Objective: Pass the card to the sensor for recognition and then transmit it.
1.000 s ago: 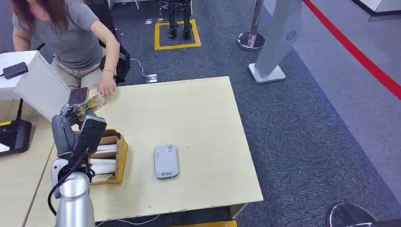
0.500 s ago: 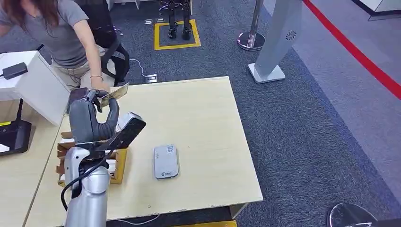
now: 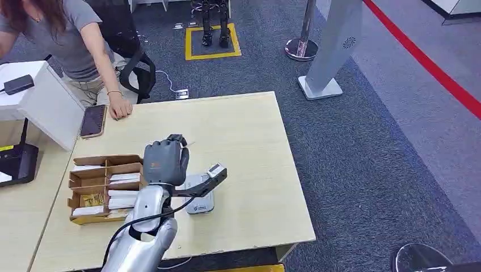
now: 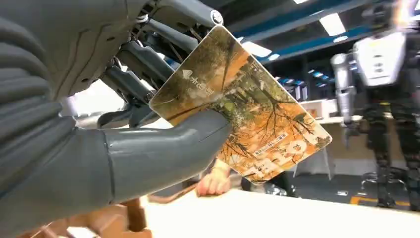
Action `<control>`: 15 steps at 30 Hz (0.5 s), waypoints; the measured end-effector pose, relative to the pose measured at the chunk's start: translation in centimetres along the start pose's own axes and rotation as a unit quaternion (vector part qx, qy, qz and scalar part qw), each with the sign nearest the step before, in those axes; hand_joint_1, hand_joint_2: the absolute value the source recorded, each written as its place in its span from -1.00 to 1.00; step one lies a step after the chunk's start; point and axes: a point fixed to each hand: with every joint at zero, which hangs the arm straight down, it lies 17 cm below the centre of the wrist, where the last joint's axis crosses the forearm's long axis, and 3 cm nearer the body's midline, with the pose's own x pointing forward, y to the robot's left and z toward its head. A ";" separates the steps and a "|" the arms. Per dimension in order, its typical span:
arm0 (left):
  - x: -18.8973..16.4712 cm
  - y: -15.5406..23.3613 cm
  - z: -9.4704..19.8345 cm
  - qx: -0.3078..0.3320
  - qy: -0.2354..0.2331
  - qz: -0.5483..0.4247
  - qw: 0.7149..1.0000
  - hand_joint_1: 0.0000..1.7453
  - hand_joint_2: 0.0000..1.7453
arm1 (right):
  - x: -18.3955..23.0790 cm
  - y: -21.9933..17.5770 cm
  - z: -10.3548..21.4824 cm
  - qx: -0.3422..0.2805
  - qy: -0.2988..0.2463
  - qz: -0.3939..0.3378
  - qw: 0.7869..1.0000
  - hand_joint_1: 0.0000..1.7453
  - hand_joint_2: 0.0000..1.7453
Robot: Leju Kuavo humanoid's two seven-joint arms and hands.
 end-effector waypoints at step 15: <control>3.2 -3.1 1.5 -0.008 -0.083 -0.104 0.991 1.00 1.00 | 0.0 0.0 0.0 0.000 0.000 0.000 1.000 -1.00 -1.00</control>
